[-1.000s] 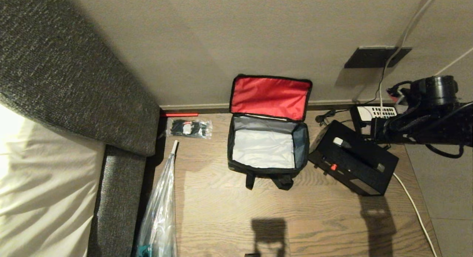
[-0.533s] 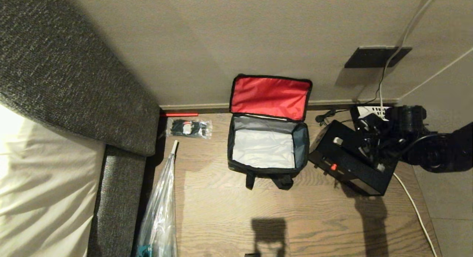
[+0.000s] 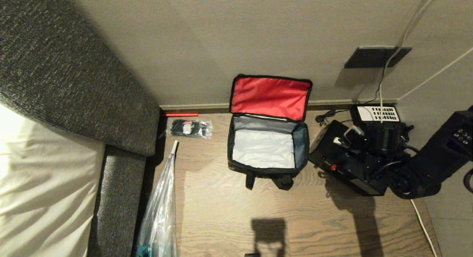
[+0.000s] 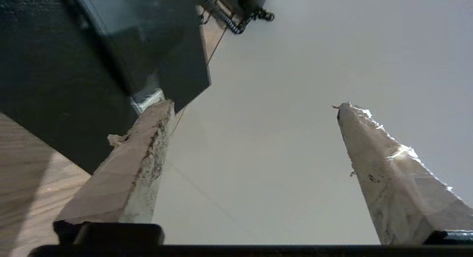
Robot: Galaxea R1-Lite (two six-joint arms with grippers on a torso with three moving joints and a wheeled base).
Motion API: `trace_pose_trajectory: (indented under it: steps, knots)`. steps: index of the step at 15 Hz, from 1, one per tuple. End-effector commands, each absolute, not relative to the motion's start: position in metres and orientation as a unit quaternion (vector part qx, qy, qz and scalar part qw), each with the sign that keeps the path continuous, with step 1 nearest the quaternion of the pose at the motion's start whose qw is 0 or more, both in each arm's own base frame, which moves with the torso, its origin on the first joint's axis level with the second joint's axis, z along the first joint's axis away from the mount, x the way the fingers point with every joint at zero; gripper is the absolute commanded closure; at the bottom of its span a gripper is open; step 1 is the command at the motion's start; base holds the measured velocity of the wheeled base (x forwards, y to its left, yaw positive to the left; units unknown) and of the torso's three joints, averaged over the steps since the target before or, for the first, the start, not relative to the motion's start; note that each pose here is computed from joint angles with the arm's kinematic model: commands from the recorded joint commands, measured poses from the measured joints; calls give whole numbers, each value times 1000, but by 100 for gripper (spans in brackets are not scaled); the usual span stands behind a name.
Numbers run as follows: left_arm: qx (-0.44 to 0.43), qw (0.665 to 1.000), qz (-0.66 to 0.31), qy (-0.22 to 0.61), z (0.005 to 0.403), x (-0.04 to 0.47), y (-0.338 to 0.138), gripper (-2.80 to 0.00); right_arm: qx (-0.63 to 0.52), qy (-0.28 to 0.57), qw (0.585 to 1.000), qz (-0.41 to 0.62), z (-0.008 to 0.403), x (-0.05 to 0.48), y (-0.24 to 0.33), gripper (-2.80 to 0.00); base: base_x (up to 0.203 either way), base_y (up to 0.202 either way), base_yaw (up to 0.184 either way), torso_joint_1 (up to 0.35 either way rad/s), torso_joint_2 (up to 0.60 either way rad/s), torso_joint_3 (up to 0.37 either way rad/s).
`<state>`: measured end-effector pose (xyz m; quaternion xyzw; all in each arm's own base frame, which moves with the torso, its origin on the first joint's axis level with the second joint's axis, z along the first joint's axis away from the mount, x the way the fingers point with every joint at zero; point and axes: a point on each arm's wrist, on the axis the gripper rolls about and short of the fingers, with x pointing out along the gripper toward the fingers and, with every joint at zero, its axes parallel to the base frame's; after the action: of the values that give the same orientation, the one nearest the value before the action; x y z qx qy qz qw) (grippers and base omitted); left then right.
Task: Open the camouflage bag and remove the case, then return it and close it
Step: Grip the handle again
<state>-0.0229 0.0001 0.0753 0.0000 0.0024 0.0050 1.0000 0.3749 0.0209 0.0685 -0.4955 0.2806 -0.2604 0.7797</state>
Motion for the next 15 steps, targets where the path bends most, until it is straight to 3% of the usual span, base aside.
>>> trace_pose_trajectory:
  steps: [1, 8, 15]
  knots:
    - [0, 1000, 5, 1, 75, -23, 0, 0, -497, 289, 766, -289, 47, 386, 29, -280, 0, 0, 0, 0, 0, 0]
    - [0, 1000, 5, 1, 75, -23, 0, 0, -488, 269, 771, -306, 23, 405, 33, -280, 0, 0, 0, 0, 0, 0]
    - [0, 1000, 5, 1, 75, -23, 0, 0, -523, 258, 750, -312, 13, 420, 34, -280, 0, 0, 0, 0, 0, 0]
